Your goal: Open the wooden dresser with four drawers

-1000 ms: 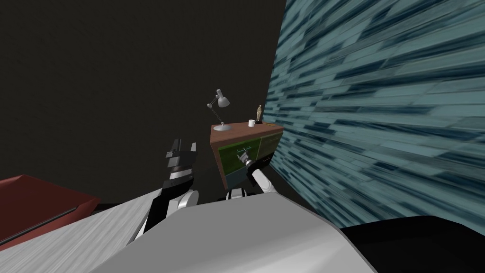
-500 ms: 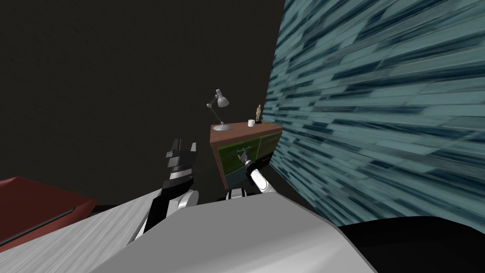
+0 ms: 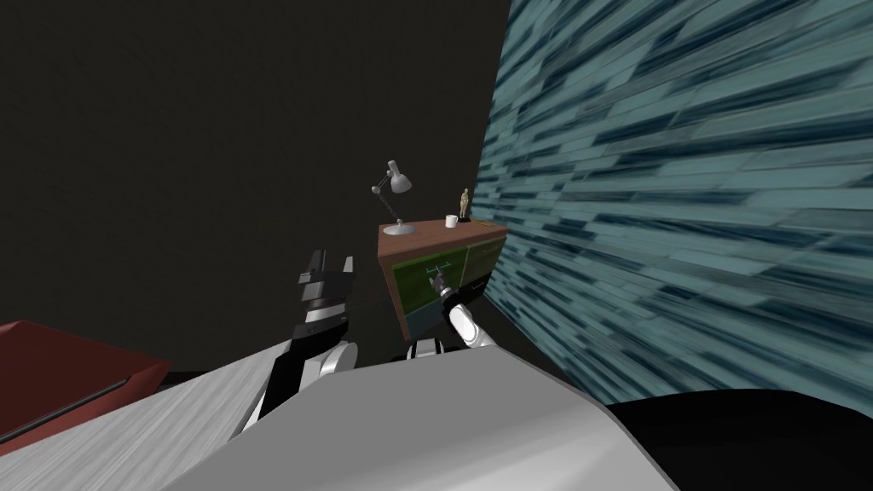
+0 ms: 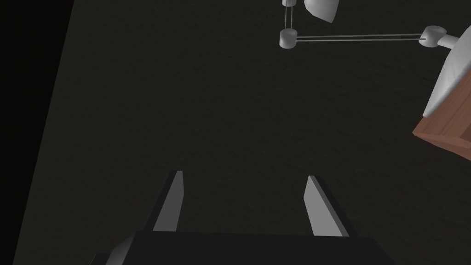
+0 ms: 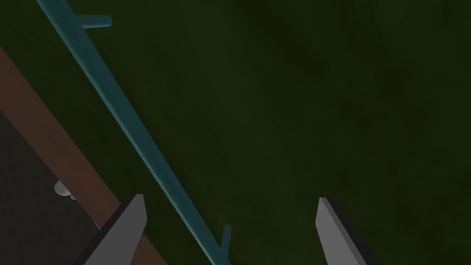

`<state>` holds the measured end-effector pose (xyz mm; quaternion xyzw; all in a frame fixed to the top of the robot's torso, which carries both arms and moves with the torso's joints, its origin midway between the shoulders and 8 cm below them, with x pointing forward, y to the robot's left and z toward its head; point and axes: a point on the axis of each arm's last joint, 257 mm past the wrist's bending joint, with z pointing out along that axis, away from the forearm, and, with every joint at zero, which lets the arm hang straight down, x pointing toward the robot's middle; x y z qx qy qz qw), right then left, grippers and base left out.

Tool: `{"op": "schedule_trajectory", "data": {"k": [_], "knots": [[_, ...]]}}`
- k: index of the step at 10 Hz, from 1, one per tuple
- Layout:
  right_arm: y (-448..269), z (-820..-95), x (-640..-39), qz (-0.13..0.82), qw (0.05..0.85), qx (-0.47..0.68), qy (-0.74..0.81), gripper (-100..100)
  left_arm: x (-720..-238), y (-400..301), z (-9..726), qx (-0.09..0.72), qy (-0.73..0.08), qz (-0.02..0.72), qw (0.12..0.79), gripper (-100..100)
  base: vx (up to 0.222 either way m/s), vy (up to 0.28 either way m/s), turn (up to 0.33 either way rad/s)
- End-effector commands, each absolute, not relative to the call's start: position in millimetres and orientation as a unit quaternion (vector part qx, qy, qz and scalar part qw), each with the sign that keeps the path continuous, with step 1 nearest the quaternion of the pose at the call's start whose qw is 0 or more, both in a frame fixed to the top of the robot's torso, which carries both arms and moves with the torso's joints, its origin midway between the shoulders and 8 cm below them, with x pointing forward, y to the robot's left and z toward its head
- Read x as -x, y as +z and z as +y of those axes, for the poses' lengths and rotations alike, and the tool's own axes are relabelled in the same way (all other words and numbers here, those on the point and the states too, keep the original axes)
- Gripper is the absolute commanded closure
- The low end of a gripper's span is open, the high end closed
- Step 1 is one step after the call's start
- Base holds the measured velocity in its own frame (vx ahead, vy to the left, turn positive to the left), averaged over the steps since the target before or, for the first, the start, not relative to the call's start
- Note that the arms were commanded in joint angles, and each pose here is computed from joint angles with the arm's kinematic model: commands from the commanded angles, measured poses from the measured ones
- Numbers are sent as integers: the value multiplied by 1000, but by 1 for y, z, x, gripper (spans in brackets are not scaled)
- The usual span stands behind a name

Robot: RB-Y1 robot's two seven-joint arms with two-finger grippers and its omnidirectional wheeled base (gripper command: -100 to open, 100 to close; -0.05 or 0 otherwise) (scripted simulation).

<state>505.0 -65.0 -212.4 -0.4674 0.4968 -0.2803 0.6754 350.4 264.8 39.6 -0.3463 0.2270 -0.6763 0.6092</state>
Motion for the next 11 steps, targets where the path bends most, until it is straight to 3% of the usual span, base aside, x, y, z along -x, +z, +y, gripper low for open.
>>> {"op": "schedule_trajectory", "data": {"k": [1,11], "knots": [[-213,-65,-509,470,663,487,-320,-100,-350,40,265,346,-676,227,609,0,-10,4,-13],[-212,-65,-517,357,609,547,-450,-100,-350,40,265,346,-676,227,609,0,-9,1,-19]]}}
